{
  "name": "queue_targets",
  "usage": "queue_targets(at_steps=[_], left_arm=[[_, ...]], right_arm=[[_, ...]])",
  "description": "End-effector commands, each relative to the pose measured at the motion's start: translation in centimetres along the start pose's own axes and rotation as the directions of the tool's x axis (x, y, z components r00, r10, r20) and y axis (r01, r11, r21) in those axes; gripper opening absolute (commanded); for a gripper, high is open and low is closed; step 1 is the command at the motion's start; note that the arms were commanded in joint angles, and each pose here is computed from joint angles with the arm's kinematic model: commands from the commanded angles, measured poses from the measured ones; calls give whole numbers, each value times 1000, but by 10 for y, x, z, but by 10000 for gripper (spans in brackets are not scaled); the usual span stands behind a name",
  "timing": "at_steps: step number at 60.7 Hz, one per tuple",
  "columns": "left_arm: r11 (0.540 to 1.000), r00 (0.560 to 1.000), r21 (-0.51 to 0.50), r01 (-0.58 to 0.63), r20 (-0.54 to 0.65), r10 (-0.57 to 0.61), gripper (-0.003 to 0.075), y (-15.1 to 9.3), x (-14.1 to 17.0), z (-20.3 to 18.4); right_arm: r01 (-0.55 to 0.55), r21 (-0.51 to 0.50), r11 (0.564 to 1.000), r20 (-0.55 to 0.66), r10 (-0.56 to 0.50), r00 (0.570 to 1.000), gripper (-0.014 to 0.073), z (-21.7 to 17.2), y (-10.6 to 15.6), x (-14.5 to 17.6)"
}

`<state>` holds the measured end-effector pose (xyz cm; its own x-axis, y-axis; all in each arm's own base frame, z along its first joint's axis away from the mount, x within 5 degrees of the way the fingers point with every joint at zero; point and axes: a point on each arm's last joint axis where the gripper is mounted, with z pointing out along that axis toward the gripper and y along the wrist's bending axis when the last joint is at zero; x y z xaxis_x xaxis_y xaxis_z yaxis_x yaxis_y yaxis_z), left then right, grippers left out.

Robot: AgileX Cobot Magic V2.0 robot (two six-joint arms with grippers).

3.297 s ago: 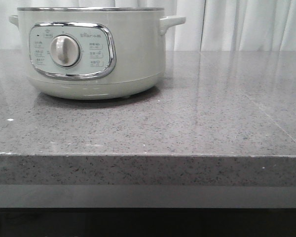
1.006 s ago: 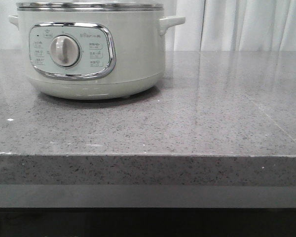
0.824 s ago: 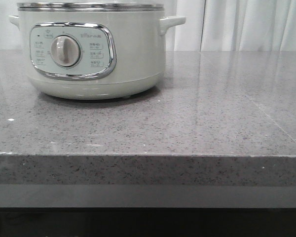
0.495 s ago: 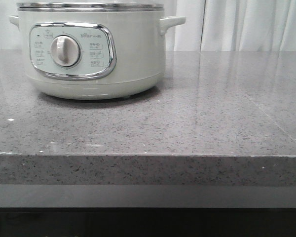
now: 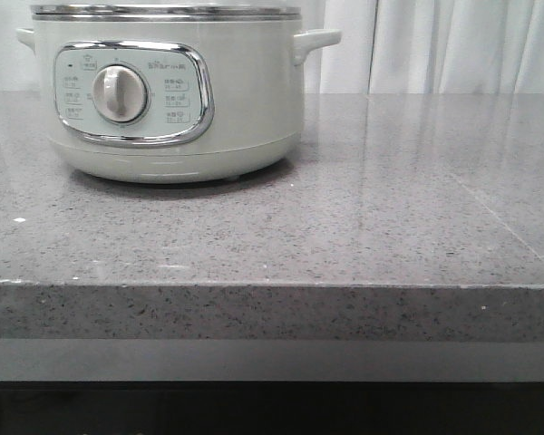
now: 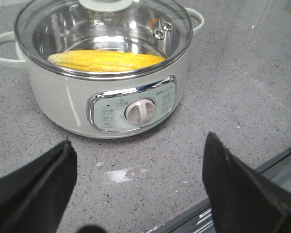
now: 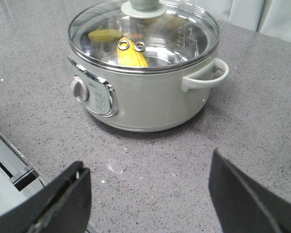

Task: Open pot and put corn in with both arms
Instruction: 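Release the lid knob and raise the left gripper away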

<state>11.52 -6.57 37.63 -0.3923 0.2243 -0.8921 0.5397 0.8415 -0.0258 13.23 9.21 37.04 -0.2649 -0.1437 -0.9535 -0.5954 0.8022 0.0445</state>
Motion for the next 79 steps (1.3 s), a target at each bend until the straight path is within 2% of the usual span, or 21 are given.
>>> queue_targets(at_steps=[1, 8, 17, 20, 25, 30, 37, 46, 65, 71, 79], left_arm=[[1000, 994, -7, 16, 108, -16, 532, 0, -14, -7], [1000, 994, -7, 16, 108, -16, 477, 0, -14, -7], [1000, 994, -7, 16, 108, -16, 304, 0, -14, -7], [1000, 994, -7, 16, 108, -16, 242, 0, -14, -7], [1000, 994, -7, 16, 108, -16, 137, 0, -14, -7], [1000, 994, -7, 16, 108, -16, 61, 0, -14, -7], [1000, 994, -7, 16, 108, -16, -20, 0, -14, -7], [1000, 994, -7, 16, 108, -16, -20, 0, -14, -7], [1000, 994, -8, 17, 110, -16, -20, 0, -10, -8], [993, 983, -114, -8, 181, 29, -20, 8, -2, -19], [965, 954, -251, 73, 299, 5, -20, 17, 29, -36]], right_arm=[[8, 16, 1000, 108, -10, 994, 530, -6, -1, -15], [8, 16, 1000, 107, -10, 994, 530, -6, -1, -15], [8, 16, 1000, 108, -10, 994, 501, -6, -1, -15], [8, 16, 1000, 108, -10, 994, 444, -6, -1, -15], [8, 16, 1000, 107, -10, 994, 298, -6, -1, -15], [8, 16, 1000, 107, -10, 994, 142, -6, -1, -15], [8, 16, 1000, 107, -10, 994, -13, -6, -1, -15], [8, 16, 1000, 107, -10, 994, -87, -6, -1, -15], [8, 16, 1000, 107, -10, 994, -89, -6, -1, -15], [8, 16, 1000, 107, -10, 994, -89, -6, -1, -15], [8, 16, 1000, 109, -10, 994, -89, -6, -1, -15]])
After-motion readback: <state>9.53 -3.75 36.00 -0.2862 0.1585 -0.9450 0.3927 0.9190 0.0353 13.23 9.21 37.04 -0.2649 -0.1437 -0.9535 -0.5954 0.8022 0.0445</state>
